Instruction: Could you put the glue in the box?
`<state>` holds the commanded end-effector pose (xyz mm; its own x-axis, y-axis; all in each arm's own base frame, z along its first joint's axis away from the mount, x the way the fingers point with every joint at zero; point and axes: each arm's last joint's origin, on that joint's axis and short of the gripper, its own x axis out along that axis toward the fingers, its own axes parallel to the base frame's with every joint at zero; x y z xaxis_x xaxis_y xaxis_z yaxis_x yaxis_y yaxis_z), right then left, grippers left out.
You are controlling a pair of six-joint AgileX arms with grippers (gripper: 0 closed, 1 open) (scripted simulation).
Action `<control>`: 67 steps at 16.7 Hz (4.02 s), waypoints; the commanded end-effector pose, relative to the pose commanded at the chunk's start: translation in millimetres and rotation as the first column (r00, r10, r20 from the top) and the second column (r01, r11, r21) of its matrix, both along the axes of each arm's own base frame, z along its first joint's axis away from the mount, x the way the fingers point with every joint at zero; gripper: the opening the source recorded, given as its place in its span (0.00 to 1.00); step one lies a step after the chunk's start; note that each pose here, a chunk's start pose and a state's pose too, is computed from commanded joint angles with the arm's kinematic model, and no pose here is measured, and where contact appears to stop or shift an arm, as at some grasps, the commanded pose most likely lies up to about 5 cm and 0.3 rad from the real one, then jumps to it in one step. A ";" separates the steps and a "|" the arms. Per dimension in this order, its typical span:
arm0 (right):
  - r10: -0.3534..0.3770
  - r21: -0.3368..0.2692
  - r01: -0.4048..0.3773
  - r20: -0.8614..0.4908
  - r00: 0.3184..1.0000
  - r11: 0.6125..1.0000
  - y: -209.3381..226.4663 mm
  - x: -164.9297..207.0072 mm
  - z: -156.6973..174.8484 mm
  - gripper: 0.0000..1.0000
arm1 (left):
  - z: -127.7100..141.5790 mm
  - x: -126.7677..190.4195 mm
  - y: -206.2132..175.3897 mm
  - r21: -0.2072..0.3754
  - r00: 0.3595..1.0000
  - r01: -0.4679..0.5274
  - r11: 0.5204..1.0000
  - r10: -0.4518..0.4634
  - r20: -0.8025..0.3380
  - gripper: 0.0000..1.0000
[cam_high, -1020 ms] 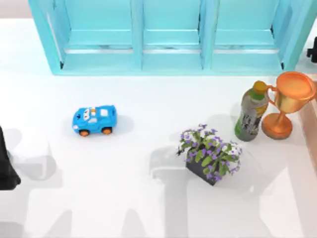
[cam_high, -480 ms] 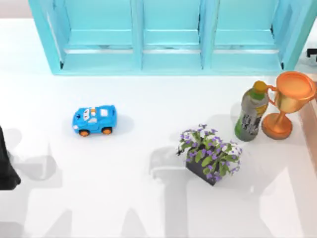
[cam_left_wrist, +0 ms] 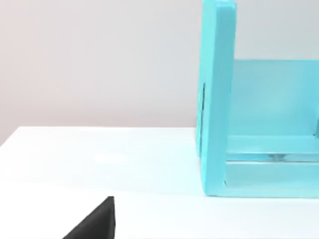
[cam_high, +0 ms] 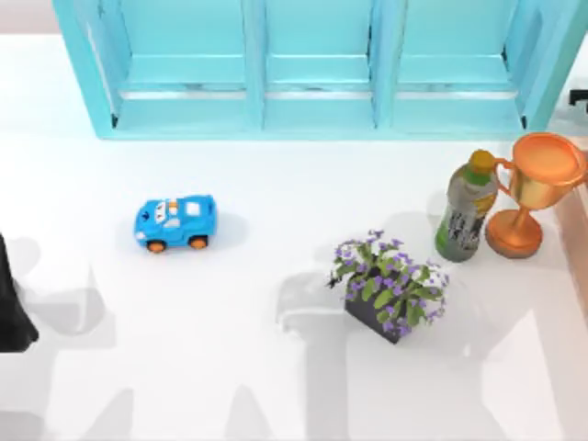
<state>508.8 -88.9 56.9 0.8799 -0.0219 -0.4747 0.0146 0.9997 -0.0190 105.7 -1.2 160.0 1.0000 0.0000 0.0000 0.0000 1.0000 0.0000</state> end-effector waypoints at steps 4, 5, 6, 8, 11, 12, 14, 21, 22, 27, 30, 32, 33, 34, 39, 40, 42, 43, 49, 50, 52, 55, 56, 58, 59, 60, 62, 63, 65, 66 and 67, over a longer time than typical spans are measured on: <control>-0.049 -0.031 0.054 0.131 0.990 0.998 -41.4 0.6 64.4 0.00 | 0.0 0.0 0.0 0.000 1.000 0.000 1.000 0.000 0.000 1.00; -0.062 -0.041 0.070 0.164 0.985 0.997 -52.5 -1.4 85.0 0.00 | 0.0 0.0 0.0 0.000 1.000 0.000 1.000 0.000 0.000 1.00; -0.071 -0.050 0.081 0.191 0.979 0.995 -60.2 -3.8 104.8 0.00 | 0.0 0.0 0.0 0.000 1.000 0.000 1.000 0.000 0.000 1.00; -0.074 -0.057 0.087 0.203 0.976 0.995 -62.5 -6.8 130.3 0.00 | 0.0 0.0 0.0 0.000 1.000 0.000 1.000 0.000 0.000 1.00; -0.046 -0.035 0.051 0.122 0.991 0.998 -36.8 -4.1 128.1 0.00 | 0.0 0.0 0.0 0.000 1.000 0.000 1.000 0.000 0.000 1.00; -0.032 -0.024 0.034 0.082 0.996 0.999 -24.7 -2.7 120.3 0.00 | 0.0 0.0 0.0 0.000 1.000 0.000 1.000 0.000 0.000 1.00; -0.005 -0.004 0.005 0.013 1.000 1.000 -4.2 -0.2 102.7 0.00 | 0.0 0.0 0.0 0.000 1.000 0.000 1.000 0.000 0.000 1.00; -0.001 -0.003 0.000 -0.006 1.000 1.000 -5.1 -2.3 100.9 0.00 | 0.0 0.0 0.0 0.000 1.000 0.000 1.000 0.000 0.000 1.00; 0.001 -0.014 -0.001 -0.019 1.000 1.000 -13.3 -5.9 103.1 0.00 | 0.0 0.0 0.0 0.000 1.000 0.000 1.000 0.000 0.000 1.00; 0.052 -0.075 -0.067 -0.185 0.981 0.995 -86.0 -56.6 119.9 0.00 | 0.0 0.0 0.0 0.000 1.000 0.000 1.000 0.000 0.000 1.00; 0.149 -0.064 -0.177 -0.306 0.940 0.982 -125.8 -111.7 130.2 0.00 | 0.0 0.0 0.0 0.000 1.000 0.000 1.000 0.000 0.000 1.00; 0.252 -0.032 -0.281 -0.355 0.900 0.959 -142.1 -152.7 134.1 0.00 | 0.0 0.0 0.0 0.000 1.000 0.000 1.000 0.000 0.000 1.00; 0.312 -0.011 -0.339 -0.363 0.878 0.941 -147.0 -172.8 134.6 0.00 | 0.0 0.0 0.0 0.000 1.000 0.000 1.000 0.000 0.000 1.00; 0.374 0.008 -0.398 -0.360 0.855 0.917 -149.7 -192.0 134.1 0.00 | 0.0 0.0 0.0 0.000 1.000 0.000 1.000 0.000 0.000 1.00; 0.622 0.038 -0.628 -0.201 0.757 0.777 -141.7 -265.8 125.3 0.00 | 0.0 0.0 0.0 0.000 1.000 0.000 1.000 0.000 0.000 1.00; 0.649 0.033 -0.653 -0.158 0.744 0.757 -137.5 -275.7 123.5 0.00 | 0.0 0.0 0.0 0.000 1.000 0.000 1.000 0.000 0.000 1.00; 0.684 0.022 -0.685 -0.081 0.725 0.728 -128.5 -291.1 120.0 0.00 | 0.0 0.0 0.0 0.000 1.000 0.000 1.000 0.000 0.000 1.00; 0.695 0.016 -0.695 -0.050 0.718 0.719 -124.5 -296.5 118.7 0.00 | 0.0 0.0 0.0 0.000 1.000 0.000 1.000 0.000 0.000 1.00; 0.707 0.001 -0.707 -0.001 0.707 0.707 -118.0 -303.9 116.8 0.00 | 0.0 0.0 0.0 0.000 1.000 0.000 1.000 0.000 0.000 1.00; 0.710 0.004 -0.710 -0.003 0.704 0.704 -117.7 -302.2 116.0 0.00 | 0.0 0.0 0.0 0.000 1.000 0.000 1.000 0.000 0.000 1.00; 0.710 0.006 -0.710 -0.004 0.704 0.704 -116.6 -301.1 114.5 0.00 | 0.0 0.0 0.0 0.000 1.000 0.000 1.000 0.000 0.000 1.00; 0.710 0.007 -0.710 -0.007 0.705 0.705 -111.0 -294.2 105.5 0.00 | 0.0 0.0 0.0 0.000 1.000 0.000 1.000 0.000 0.000 1.00; 0.709 0.003 -0.709 -0.009 0.705 0.705 -108.5 -290.9 101.5 0.00 | 0.0 0.0 0.0 0.000 1.000 0.000 1.000 0.000 0.000 1.00; 0.709 0.003 -0.709 -0.009 0.706 0.706 -102.0 -284.3 92.9 0.00 | 0.0 0.0 0.0 0.000 1.000 0.000 1.000 0.000 0.000 1.00; 0.708 -0.002 -0.708 -0.009 0.706 0.706 -98.9 -280.8 88.7 0.00 | 0.0 0.0 0.0 0.000 1.000 0.000 1.000 0.000 0.000 1.00; 0.708 -0.008 -0.708 -0.007 0.706 0.706 -95.8 -277.3 84.8 0.00 | 0.0 0.0 0.0 0.000 1.000 0.000 1.000 0.000 0.000 1.00; 0.707 -0.010 -0.707 -0.004 0.707 0.707 -89.5 -272.2 78.2 0.00 | 0.0 0.0 0.0 0.000 1.000 0.000 1.000 0.000 0.000 1.00; 0.707 -0.006 -0.707 -0.002 0.707 0.707 -86.9 -270.7 75.8 0.00 | 0.0 0.0 0.0 0.000 1.000 0.000 1.000 0.000 0.000 1.00; 0.707 0.001 -0.707 -0.001 0.707 0.707 -84.3 -269.3 73.3 0.00 | 0.0 0.0 0.0 0.000 1.000 0.000 1.000 0.000 0.000 1.00; 0.707 0.001 -0.707 -0.001 0.707 0.707 -84.3 -269.3 73.3 0.00 | 0.0 0.0 0.0 0.000 1.000 0.000 1.000 0.000 0.000 1.00; 0.707 0.001 -0.707 -0.001 0.707 0.707 -84.3 -269.3 73.3 0.00 | 0.0 0.0 0.0 0.000 1.000 0.000 1.000 0.000 0.000 1.00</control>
